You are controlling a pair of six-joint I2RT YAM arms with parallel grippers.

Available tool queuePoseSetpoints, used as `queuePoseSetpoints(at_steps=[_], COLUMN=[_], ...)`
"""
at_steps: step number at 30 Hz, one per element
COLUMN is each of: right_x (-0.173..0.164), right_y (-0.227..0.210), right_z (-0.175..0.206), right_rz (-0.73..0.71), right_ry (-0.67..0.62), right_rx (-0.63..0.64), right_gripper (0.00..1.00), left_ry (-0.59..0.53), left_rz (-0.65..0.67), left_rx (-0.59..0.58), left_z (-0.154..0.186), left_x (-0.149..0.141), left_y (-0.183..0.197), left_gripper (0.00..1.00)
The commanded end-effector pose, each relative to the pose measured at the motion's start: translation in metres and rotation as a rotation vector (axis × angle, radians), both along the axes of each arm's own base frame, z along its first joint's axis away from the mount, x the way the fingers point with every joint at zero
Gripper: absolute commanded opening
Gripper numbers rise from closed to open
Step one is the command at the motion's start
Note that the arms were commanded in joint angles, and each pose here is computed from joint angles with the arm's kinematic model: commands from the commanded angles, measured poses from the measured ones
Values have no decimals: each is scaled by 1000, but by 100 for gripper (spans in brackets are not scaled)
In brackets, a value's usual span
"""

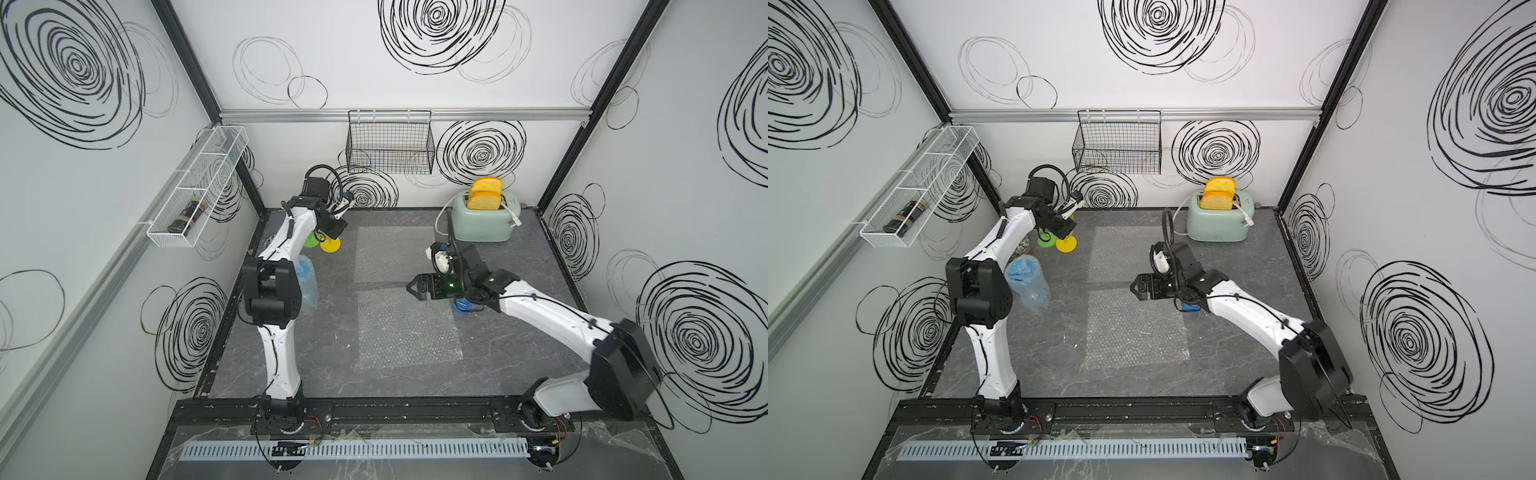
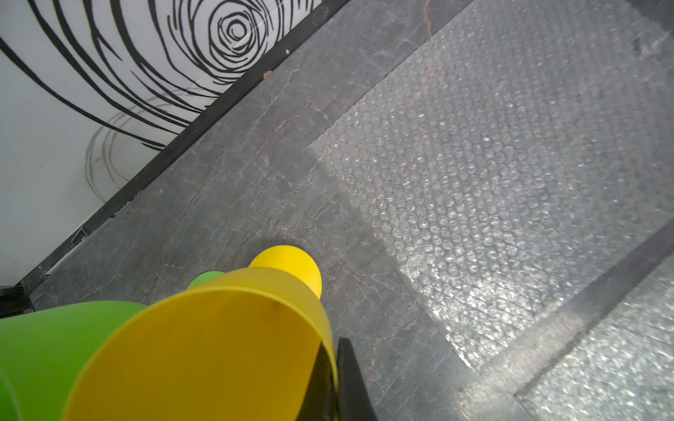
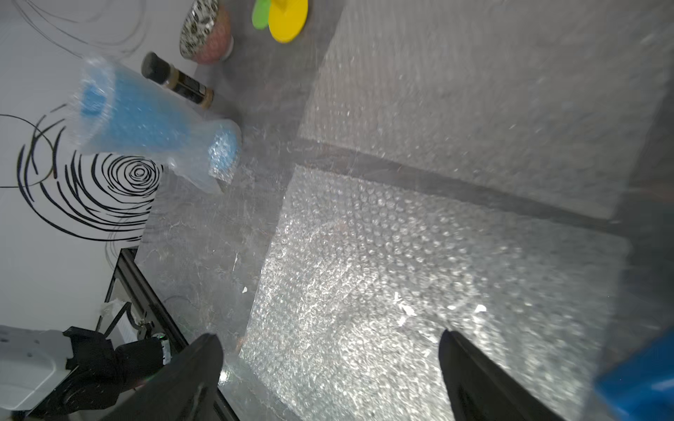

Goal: Wrap wine glasses in bubble wrap
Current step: Adjust the bubble wrap at the center of the board.

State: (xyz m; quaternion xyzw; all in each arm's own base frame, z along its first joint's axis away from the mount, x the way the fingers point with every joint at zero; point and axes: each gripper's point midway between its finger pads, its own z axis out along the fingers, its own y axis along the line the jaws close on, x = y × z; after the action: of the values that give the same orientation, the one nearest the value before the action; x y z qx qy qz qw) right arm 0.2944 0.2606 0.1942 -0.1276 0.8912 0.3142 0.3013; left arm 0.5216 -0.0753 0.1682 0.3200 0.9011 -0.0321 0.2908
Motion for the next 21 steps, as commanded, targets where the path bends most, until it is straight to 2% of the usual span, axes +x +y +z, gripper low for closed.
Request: queuePoseSetpoints(at_steps=[1, 4, 8, 10, 12, 15, 17, 19, 20, 21], right_x=[-3, -6, -7, -12, -17, -30, -40, -51, -56, -59], right_y=[-50, -86, -105, -100, -94, -72, -57, -43, -35, -29], right_z=[10, 33, 63, 73, 76, 77, 76, 74, 71, 69], right_rz=[-79, -149, -193, -136, -84, 70, 154, 230, 272, 299], right_ry=[-133, -257, -426, -507, -536, -616, -674, -716, -733, -745], right_rx=[-108, -85, -46, -59, -96, -145, -175, -195, -201, -205], right_gripper=[97, 98, 97, 97, 97, 98, 100, 96, 95, 93], left_ry=[-117, -137, -138, -115, -72, 18, 68, 118, 154, 178], left_rz=[-101, -178, -289, -353, -430, -538, -603, -676, -725, -754], left_rx=[-99, -180, -331, -415, -516, -655, -698, -715, -730, -728], left_z=[77, 105, 136, 147, 155, 158, 155, 146, 139, 133], left_x=[-31, -62, -107, -131, -158, -198, -223, -250, -267, -278], left_y=[-33, -60, -100, -119, -139, -165, -178, -188, -192, -196], left_gripper=[0, 0, 0, 0, 0, 0, 0, 2, 7, 7])
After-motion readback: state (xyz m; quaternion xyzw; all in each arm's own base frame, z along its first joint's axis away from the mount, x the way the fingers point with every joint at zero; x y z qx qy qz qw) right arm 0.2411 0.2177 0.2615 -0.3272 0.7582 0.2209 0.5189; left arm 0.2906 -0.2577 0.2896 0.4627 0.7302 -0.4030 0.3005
